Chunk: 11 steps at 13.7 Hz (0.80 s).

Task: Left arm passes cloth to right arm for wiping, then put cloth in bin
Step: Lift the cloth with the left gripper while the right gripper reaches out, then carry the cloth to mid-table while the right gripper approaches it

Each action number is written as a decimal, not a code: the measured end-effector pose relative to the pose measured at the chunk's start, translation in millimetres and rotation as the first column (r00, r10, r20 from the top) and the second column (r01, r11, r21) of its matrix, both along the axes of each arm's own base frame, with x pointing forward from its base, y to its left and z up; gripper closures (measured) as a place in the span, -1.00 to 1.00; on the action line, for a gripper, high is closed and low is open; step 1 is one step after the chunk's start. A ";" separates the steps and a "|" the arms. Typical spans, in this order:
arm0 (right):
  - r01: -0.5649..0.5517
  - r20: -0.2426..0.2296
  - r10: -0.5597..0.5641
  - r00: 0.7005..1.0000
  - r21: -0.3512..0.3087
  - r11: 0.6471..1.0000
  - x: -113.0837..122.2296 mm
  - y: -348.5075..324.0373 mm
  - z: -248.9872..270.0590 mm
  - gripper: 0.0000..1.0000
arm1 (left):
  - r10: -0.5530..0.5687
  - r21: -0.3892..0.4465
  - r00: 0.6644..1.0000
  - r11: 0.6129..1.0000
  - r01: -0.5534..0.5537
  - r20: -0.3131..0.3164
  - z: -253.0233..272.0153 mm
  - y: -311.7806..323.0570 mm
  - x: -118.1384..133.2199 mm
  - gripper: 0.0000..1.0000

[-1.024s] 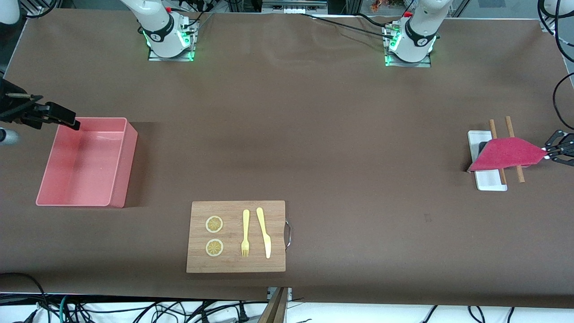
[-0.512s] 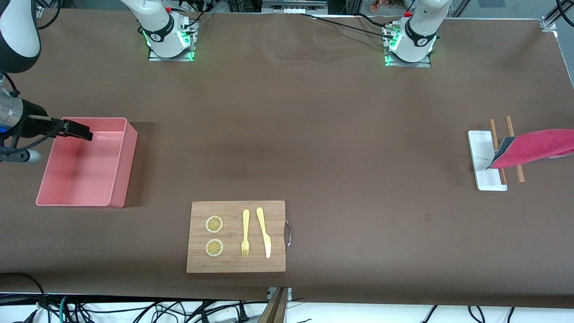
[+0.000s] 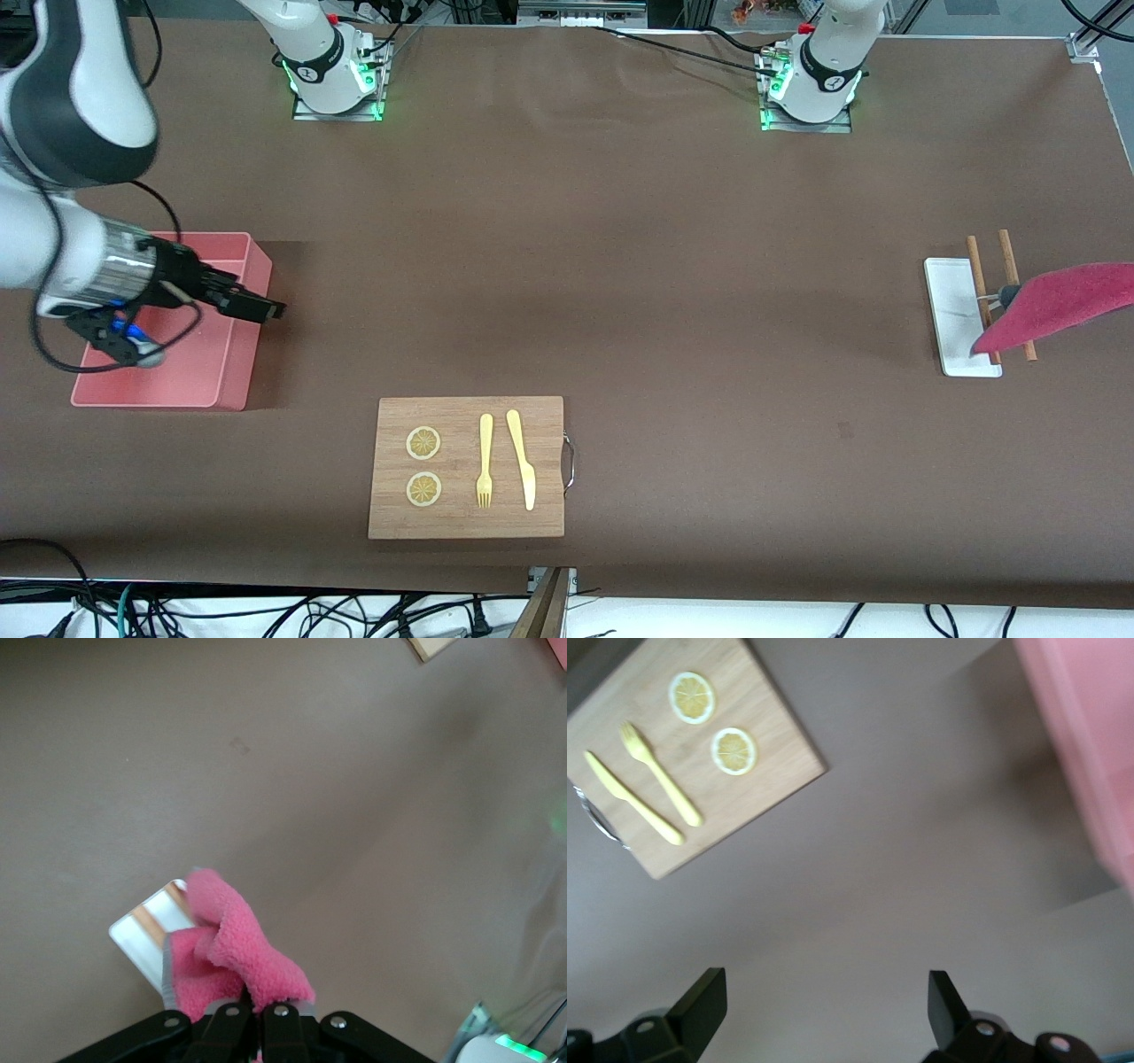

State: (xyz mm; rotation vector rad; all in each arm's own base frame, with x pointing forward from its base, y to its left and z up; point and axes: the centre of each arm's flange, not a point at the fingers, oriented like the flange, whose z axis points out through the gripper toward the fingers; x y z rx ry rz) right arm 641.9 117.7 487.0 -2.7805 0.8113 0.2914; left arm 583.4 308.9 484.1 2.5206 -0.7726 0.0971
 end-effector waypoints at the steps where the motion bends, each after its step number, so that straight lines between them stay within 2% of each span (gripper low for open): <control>1: 0.047 0.004 -0.047 0.999 0.010 0.999 1.4 23.5 -3.2 -1.00 | 0.043 0.013 0.998 0.999 -0.042 -0.037 7.3 -23.2 9.4 0.95; 4: 0.168 0.007 -0.168 0.986 0.042 0.985 5.1 77.2 -17.2 -1.00 | 0.170 0.065 0.975 0.985 -0.162 -0.144 22.2 -101.7 37.0 0.95; 6: 0.237 0.004 -0.238 0.971 0.056 0.970 7.0 107.9 -31.0 -1.00 | 0.266 0.112 0.939 0.963 -0.247 -0.216 26.6 -153.9 50.8 0.95; 9: 0.343 -0.004 -0.343 0.939 0.082 0.936 7.0 154.9 -55.0 -1.00 | 0.422 0.207 0.851 0.905 -0.373 -0.312 28.1 -232.9 65.1 0.95; 11: 0.394 -0.007 -0.396 0.918 0.103 0.913 5.8 181.8 -70.2 -1.00 | 0.507 0.260 0.797 0.860 -0.440 -0.329 29.8 -285.8 73.1 0.95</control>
